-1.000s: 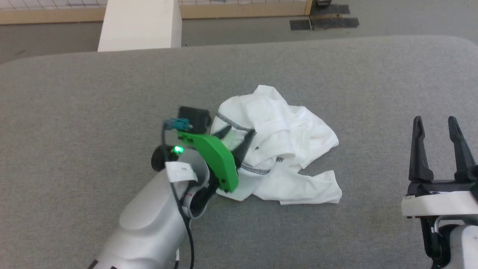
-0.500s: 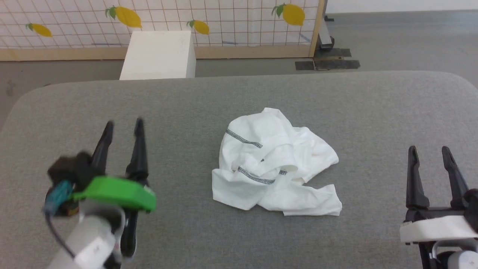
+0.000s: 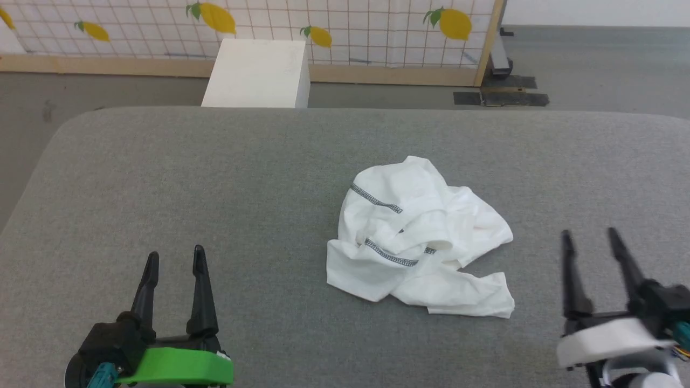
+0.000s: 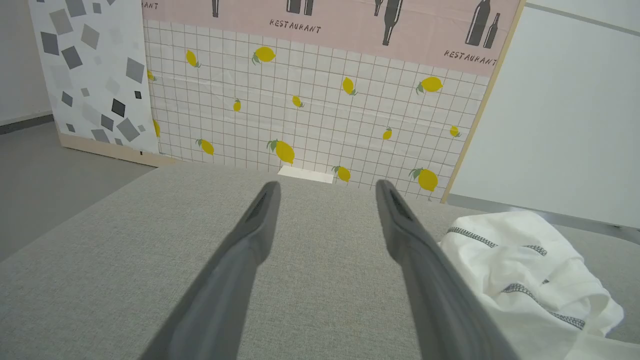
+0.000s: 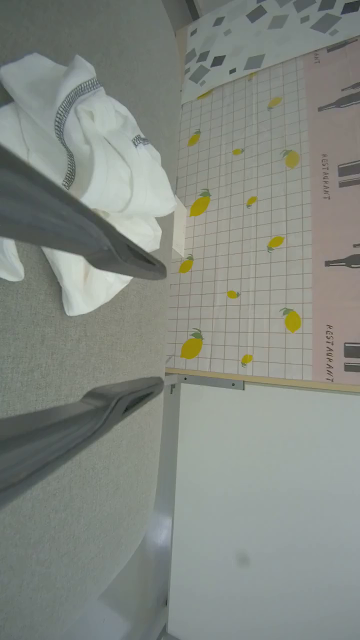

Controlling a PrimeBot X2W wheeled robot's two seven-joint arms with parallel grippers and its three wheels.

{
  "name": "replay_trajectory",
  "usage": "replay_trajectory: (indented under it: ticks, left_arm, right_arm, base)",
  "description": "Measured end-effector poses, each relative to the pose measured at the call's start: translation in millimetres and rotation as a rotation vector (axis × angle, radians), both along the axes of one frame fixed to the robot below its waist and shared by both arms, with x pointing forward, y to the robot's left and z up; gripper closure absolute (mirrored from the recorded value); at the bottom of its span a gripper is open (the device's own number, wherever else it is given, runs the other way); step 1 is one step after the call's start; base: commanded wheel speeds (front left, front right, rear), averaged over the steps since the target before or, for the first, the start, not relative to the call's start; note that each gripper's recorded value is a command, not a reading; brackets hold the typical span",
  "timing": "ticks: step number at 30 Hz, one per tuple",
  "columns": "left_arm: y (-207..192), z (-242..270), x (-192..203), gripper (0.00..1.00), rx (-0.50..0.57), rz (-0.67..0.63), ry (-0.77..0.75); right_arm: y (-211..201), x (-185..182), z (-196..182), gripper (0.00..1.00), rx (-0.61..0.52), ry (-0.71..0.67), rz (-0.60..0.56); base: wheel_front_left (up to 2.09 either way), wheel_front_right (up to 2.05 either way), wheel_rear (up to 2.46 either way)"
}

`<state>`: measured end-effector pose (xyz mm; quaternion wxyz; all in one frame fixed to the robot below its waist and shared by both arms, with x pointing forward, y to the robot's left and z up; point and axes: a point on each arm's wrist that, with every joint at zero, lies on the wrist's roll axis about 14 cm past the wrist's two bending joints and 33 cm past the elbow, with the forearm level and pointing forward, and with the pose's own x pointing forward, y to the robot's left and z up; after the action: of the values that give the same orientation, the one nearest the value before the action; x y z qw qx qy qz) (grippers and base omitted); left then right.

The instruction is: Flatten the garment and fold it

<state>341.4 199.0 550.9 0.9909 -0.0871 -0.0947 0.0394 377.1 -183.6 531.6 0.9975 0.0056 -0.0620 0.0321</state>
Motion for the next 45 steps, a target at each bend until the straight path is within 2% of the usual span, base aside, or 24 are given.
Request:
replay_trajectory:
  ticks: [2,8,13,19,20,22,28,31,34,35,36,37,41,43,45]
  left_arm:
    - [1,-2,1,0.0,0.002,0.001,0.001]
    - [-2,-13,8,0.0,-0.008,-0.009,0.024]
    - [0,-28,14,0.0,-0.007,-0.007,0.063]
    - [11,-41,13,0.0,-0.002,0.022,0.102]
    - [14,-43,12,0.0,0.0,0.031,0.109]
    - [20,-47,9,0.0,-0.004,0.051,0.122]
    - [30,-49,3,0.0,-0.001,0.083,0.128]
    - [31,-46,1,0.0,-0.002,0.087,0.116]
    - [28,-42,2,0.0,0.001,0.076,0.102]
    - [26,-40,3,0.0,0.004,0.069,0.094]
    - [21,-35,6,0.0,0.013,0.049,0.079]
    - [19,-34,8,0.0,0.013,0.039,0.075]
    - [12,-34,11,0.0,0.011,0.014,0.072]
    - [11,-38,12,0.0,0.016,0.007,0.085]
    - [12,-43,12,0.0,0.018,0.008,0.1]
  right_arm:
    - [14,5,-12,0.0,-0.016,0.079,0.041]
    - [46,9,-77,0.0,-0.123,0.47,0.182]
    - [38,5,-117,0.0,-0.21,0.704,0.217]
    - [55,-7,-156,0.0,-0.226,0.91,0.302]
    - [60,-9,-159,0.42,-0.228,0.927,0.324]
    - [67,-5,-159,1.0,-0.215,0.931,0.346]
    - [75,10,-136,1.0,-0.215,0.84,0.367]
    - [60,35,-100,1.0,-0.229,0.708,0.315]
    - [24,56,-59,1.0,-0.261,0.589,0.209]
    - [5,60,-48,1.0,-0.281,0.563,0.161]
    - [-57,62,-20,1.0,-0.316,0.521,-0.009]
    - [-82,61,-11,1.0,-0.342,0.515,-0.076]
    - [-164,44,5,1.0,-0.392,0.533,-0.3]
    - [-197,30,-5,1.0,-0.407,0.584,-0.39]
    - [-214,18,-23,1.0,-0.411,0.642,-0.432]
  base:
    - [0.0,0.0,0.0]
    - [0.0,0.0,0.0]
    - [0.0,0.0,0.0]
    - [0.0,0.0,0.0]
    - [0.0,0.0,0.0]
    - [0.0,0.0,0.0]
    - [0.0,0.0,0.0]
    - [0.0,0.0,0.0]
    - [0.0,0.0,0.0]
    - [0.0,0.0,0.0]
    - [0.0,0.0,0.0]
    - [0.0,0.0,0.0]
    - [0.0,0.0,0.0]
    - [0.0,0.0,0.0]
    - [0.0,0.0,0.0]
